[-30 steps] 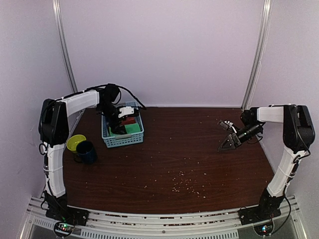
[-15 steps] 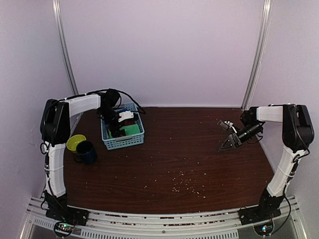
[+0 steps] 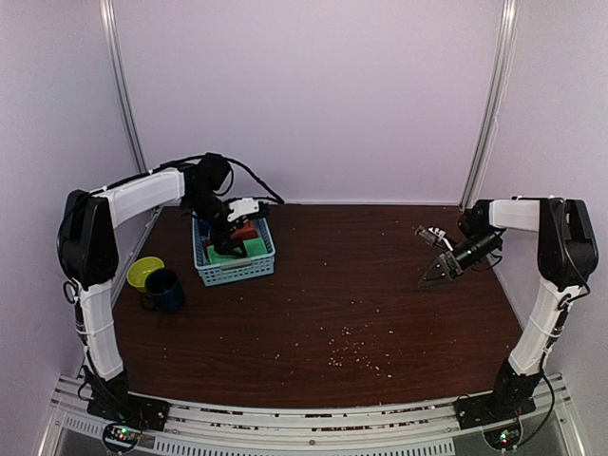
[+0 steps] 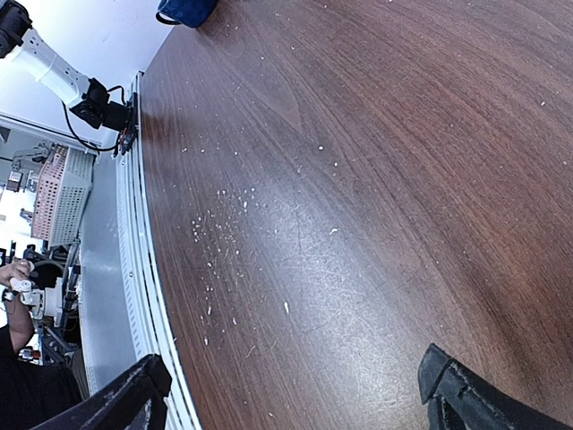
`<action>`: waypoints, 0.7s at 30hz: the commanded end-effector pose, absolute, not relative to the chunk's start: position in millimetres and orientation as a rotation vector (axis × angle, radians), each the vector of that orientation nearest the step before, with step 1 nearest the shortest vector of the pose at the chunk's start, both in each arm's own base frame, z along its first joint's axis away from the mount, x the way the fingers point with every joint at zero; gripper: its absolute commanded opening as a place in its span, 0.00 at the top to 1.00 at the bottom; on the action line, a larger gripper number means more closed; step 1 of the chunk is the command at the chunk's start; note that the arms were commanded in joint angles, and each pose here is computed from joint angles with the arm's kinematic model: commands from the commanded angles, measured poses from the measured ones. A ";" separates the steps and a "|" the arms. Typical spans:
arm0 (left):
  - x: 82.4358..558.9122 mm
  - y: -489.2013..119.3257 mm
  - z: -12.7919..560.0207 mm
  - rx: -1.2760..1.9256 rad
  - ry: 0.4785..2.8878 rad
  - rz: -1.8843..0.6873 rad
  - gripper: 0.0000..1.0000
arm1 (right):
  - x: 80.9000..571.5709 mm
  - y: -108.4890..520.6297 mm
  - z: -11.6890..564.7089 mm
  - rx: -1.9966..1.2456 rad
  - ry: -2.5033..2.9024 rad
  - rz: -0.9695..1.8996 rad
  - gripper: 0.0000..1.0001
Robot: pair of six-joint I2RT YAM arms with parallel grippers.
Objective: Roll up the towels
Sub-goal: Reset both arms
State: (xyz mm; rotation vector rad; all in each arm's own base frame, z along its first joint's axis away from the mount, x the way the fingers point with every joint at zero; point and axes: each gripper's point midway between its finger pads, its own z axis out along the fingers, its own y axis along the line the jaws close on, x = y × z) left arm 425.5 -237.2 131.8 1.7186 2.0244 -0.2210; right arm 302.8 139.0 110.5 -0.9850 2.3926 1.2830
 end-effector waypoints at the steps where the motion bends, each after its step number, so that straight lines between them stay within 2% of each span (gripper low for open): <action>1: 424.2 -228.8 154.3 1.645 2.042 -0.133 0.02 | 311.3 136.2 123.7 -0.993 2.358 1.239 0.00; 4: 437.9 -225.4 181.3 1.513 2.013 -0.006 0.02 | 329.5 128.1 129.0 -0.957 2.382 1.075 0.00; 7: 453.2 -222.3 203.8 1.294 2.034 0.102 0.02 | 364.3 106.2 139.9 -0.815 2.425 0.775 0.00; 10: 445.9 -229.3 217.7 1.156 2.015 0.067 0.02 | 390.6 87.6 172.2 -0.719 2.331 0.524 0.00; 13: 430.6 -238.4 243.1 1.059 1.889 0.053 0.02 | 411.0 68.5 216.6 -0.551 2.200 0.337 0.00; 16: 423.4 -227.9 297.8 0.872 1.742 0.055 0.02 | 427.4 50.0 273.6 -0.364 2.029 0.216 0.00; 21: 416.4 -198.4 365.1 0.579 1.643 0.059 0.02 | 427.5 47.7 344.4 -0.312 1.889 0.204 0.00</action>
